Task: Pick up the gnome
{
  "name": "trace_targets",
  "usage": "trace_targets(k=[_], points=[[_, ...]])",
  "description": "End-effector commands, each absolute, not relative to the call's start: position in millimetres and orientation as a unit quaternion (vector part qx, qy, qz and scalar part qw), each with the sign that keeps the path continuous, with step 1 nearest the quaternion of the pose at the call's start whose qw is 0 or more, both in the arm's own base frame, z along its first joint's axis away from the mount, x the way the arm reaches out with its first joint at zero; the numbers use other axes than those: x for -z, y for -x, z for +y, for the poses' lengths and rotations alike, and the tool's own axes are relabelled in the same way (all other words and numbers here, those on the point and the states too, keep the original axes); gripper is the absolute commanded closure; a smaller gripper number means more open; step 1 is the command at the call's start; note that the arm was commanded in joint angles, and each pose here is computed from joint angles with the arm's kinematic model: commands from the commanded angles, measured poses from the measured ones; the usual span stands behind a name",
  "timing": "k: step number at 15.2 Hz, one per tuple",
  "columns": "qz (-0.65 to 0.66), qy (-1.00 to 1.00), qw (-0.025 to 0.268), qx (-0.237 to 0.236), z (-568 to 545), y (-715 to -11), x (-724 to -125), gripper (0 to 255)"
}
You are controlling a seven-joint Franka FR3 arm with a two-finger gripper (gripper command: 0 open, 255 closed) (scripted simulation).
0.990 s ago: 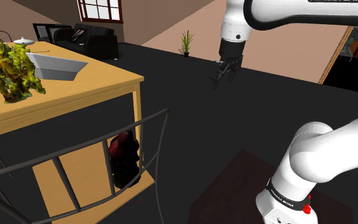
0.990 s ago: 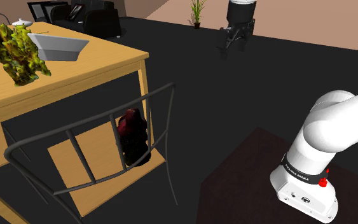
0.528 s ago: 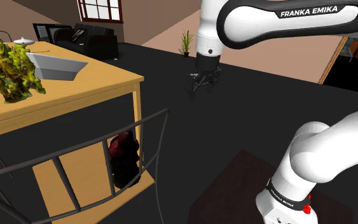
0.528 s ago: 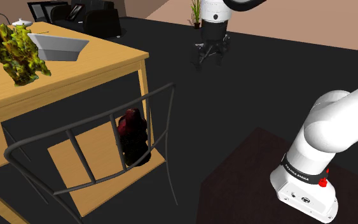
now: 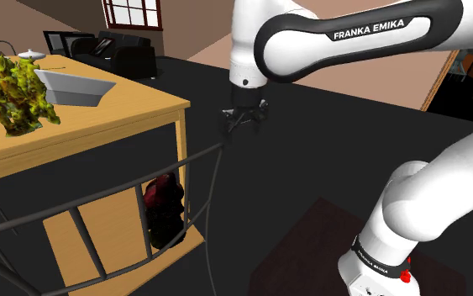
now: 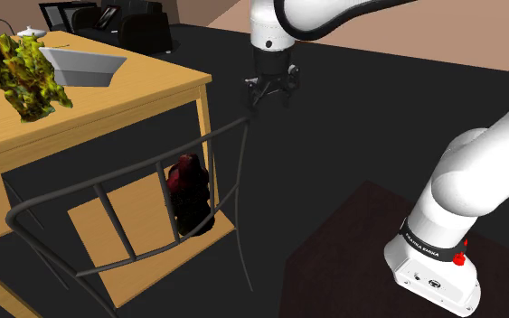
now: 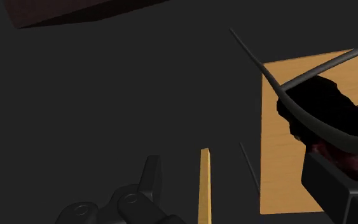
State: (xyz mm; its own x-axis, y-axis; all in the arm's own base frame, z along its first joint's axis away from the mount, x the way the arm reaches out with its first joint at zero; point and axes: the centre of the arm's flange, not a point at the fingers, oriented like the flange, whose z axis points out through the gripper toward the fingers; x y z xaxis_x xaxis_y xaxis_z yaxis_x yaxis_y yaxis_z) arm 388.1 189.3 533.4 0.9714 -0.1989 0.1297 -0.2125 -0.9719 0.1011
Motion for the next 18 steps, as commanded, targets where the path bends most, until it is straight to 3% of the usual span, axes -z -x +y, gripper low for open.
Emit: trace_targets(k=[1,18], points=[[-0.104,-0.992,0.033,-0.066,223,-415,-504,0],[-0.149,-0.985,0.007,-0.082,353,-513,-420,0]])
